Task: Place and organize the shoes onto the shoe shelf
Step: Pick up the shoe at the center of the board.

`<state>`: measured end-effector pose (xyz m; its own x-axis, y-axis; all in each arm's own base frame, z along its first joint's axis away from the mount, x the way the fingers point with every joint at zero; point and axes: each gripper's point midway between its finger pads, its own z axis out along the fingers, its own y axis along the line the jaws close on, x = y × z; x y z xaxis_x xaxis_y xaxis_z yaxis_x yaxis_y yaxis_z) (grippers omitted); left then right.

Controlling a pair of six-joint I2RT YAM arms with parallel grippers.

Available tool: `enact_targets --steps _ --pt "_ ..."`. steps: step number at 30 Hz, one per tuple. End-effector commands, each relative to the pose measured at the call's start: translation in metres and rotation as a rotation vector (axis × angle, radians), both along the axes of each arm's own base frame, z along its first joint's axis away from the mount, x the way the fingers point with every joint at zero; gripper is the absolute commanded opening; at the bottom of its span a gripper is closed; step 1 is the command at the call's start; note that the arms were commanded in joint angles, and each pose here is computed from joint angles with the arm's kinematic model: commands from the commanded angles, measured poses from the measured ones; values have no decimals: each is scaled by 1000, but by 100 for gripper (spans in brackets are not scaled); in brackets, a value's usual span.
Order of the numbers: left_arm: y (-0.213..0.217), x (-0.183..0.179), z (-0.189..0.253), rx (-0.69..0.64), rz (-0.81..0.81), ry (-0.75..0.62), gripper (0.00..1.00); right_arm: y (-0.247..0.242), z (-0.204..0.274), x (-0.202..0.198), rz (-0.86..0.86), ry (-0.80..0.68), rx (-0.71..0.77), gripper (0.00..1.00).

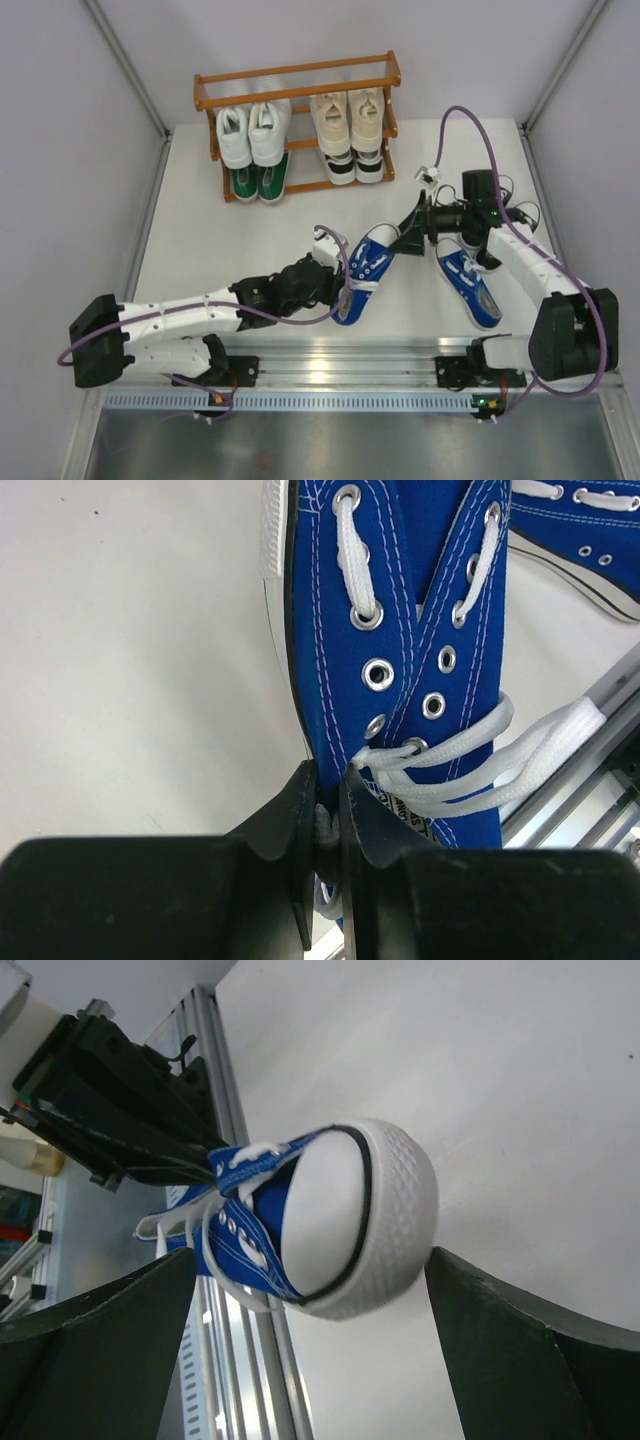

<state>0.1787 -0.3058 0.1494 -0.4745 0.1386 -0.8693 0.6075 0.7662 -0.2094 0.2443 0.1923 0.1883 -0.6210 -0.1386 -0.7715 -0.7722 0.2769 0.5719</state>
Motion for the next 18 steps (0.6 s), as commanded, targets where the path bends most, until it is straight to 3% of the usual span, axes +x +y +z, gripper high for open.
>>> enact_targets --steps 1,6,8,9,10,11,12,13,14,15,16,17,18 --pt "-19 4 48 -201 -21 -58 0 29 21 8 51 -56 56 96" --pt "-24 1 58 -250 -44 -55 0 43 8 12 67 40 30 92" --pt "-24 0 56 -255 -42 -52 0 46 5 13 83 62 39 78" --pt "-23 0 56 -258 -41 -54 0 47 4 13 89 71 44 71" --pt "-23 1 54 -264 -36 -50 0 48 3 13 100 83 49 50" --pt "-22 1 53 -269 -32 -46 0 48 4 11 111 89 60 37" --pt "-21 2 52 -273 -27 -44 0 49 3 11 117 95 63 15" --pt "-20 4 50 -286 -14 -33 0 49 5 10 124 95 70 2" --pt "-20 4 49 -293 -6 -23 0 49 5 9 125 98 73 0" --pt "-18 5 48 -303 5 -15 5 47 7 10 117 94 77 0" --pt "-17 4 48 -319 5 0 17 46 10 11 109 91 89 0" --pt "-15 5 48 -331 7 3 33 44 13 11 106 87 101 0" --pt "-10 1 45 -342 6 10 59 39 14 15 83 89 108 0"
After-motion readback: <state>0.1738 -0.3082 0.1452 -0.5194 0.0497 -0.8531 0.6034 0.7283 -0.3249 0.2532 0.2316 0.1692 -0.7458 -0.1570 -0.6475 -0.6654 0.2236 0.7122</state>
